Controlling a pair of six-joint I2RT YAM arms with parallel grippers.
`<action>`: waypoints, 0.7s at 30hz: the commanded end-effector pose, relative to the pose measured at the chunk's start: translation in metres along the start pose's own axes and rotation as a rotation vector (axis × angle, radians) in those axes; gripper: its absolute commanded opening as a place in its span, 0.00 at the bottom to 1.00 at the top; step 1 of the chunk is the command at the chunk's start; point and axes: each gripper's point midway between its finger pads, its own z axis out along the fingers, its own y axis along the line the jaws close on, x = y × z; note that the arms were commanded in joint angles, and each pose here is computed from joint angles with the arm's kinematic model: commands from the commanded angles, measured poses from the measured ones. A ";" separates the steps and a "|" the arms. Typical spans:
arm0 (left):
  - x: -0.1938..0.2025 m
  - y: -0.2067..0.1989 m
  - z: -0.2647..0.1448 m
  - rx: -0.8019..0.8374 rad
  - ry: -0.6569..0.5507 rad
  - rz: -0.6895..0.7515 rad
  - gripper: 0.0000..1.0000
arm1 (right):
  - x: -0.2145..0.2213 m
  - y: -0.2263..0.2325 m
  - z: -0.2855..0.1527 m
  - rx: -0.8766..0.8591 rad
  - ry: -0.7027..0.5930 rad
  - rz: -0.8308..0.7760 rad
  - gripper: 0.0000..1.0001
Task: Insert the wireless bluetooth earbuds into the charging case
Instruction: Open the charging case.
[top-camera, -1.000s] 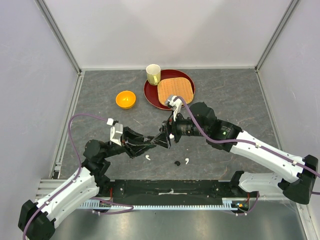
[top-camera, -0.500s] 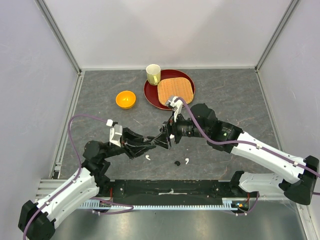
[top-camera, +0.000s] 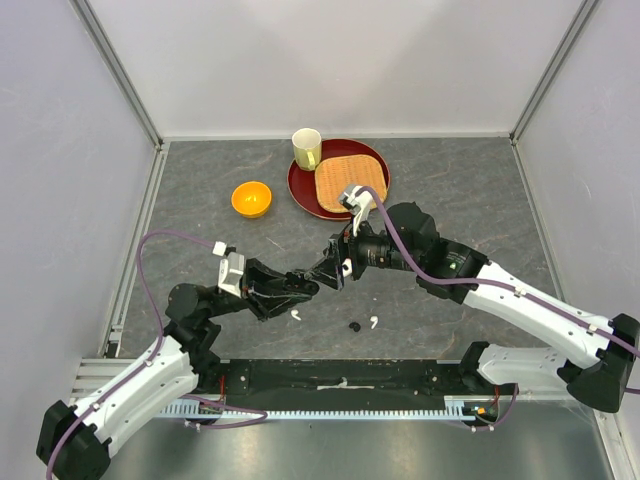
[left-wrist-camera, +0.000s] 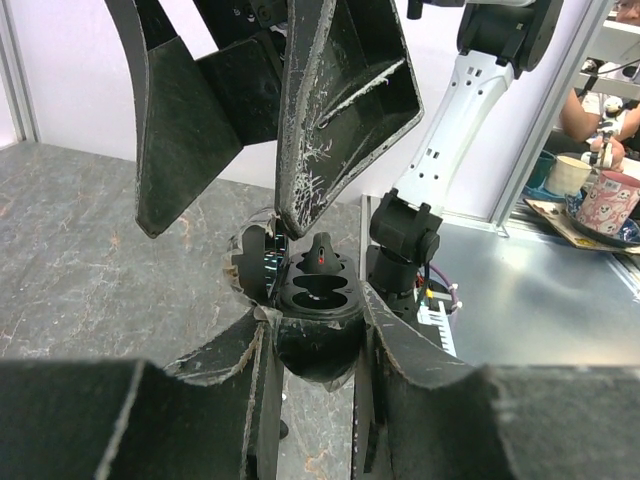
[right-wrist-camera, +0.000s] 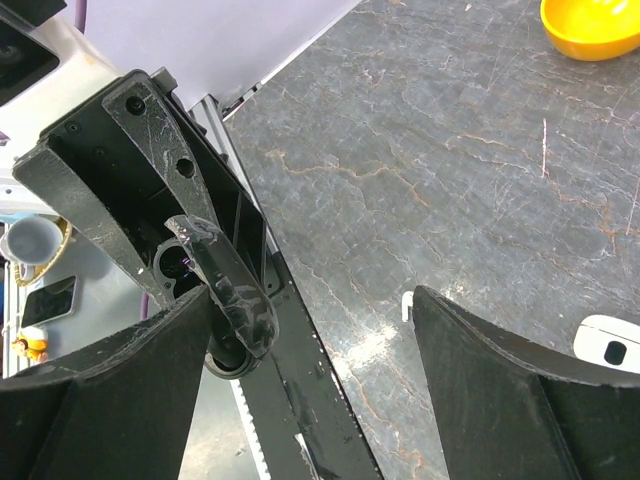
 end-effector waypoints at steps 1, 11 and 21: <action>-0.013 -0.004 0.002 0.024 -0.046 0.083 0.02 | -0.018 0.000 -0.002 0.003 -0.063 -0.002 0.87; -0.002 0.013 -0.002 -0.070 -0.025 0.071 0.02 | -0.068 0.001 -0.039 0.017 -0.241 0.043 0.88; -0.009 0.014 -0.005 -0.101 -0.048 0.089 0.02 | -0.006 -0.081 -0.063 0.251 -0.162 0.220 0.74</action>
